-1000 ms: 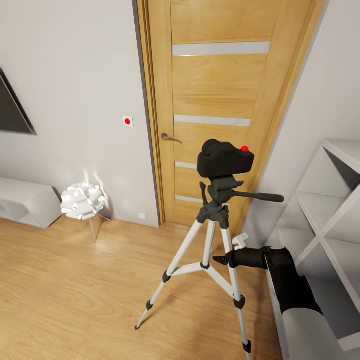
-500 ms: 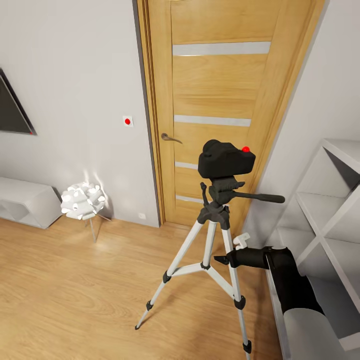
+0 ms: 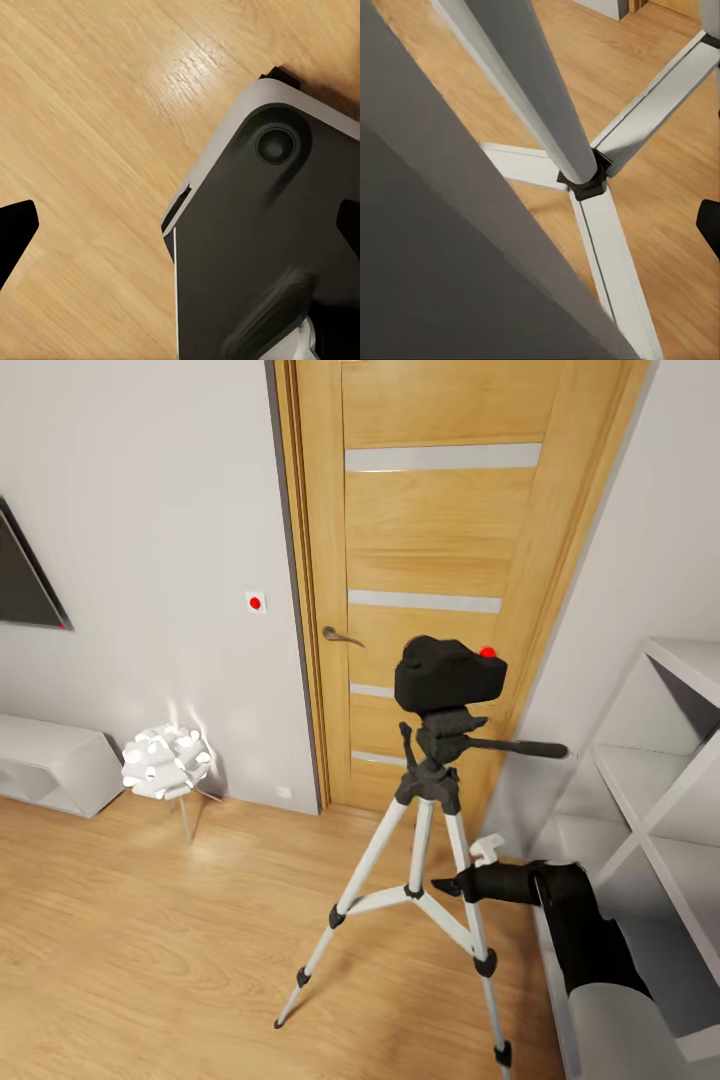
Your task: Attach the digital camera to the camera tripod in the bedroom.
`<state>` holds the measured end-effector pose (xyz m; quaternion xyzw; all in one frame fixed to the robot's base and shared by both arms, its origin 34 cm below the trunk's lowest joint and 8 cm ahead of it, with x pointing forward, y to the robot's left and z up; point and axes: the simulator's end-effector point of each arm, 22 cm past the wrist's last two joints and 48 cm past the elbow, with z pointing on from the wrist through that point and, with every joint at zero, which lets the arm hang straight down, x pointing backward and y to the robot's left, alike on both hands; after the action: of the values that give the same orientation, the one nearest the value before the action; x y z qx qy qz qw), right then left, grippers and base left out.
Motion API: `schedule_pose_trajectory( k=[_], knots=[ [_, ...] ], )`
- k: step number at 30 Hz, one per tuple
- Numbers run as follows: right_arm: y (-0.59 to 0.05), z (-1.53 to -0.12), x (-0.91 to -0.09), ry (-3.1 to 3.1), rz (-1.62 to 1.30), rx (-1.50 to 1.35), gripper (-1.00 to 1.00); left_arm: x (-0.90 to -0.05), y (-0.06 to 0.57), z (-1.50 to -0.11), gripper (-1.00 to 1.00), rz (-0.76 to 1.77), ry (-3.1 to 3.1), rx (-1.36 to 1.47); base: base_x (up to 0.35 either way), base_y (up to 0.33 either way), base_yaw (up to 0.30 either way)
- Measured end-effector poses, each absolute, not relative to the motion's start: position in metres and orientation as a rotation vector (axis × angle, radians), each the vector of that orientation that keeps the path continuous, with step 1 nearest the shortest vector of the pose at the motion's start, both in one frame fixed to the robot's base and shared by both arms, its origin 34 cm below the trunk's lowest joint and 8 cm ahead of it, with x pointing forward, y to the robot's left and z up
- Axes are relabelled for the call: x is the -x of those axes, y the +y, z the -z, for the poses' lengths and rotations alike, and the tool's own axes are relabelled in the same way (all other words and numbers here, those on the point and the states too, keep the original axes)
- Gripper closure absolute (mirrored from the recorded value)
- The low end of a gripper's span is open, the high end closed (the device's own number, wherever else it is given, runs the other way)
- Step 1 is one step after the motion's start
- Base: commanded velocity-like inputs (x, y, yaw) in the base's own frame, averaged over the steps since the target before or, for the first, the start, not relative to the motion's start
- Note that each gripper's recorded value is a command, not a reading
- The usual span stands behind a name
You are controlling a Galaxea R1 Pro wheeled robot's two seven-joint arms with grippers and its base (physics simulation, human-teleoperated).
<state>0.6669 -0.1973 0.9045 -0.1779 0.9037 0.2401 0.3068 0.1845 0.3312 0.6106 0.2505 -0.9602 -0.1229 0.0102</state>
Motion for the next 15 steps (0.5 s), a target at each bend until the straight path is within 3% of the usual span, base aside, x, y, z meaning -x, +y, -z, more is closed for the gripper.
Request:
schedule_pose_trajectory(
  k=[15],
  knots=[
    [-0.1964,-0.9018,-0.6711,2.393,-0.585,0.457,-1.0,-0.1845,0.3312,-0.6106,-1.0,0.383,-2.997,-0.782,0.0,0.0,0.0]
  ],
)
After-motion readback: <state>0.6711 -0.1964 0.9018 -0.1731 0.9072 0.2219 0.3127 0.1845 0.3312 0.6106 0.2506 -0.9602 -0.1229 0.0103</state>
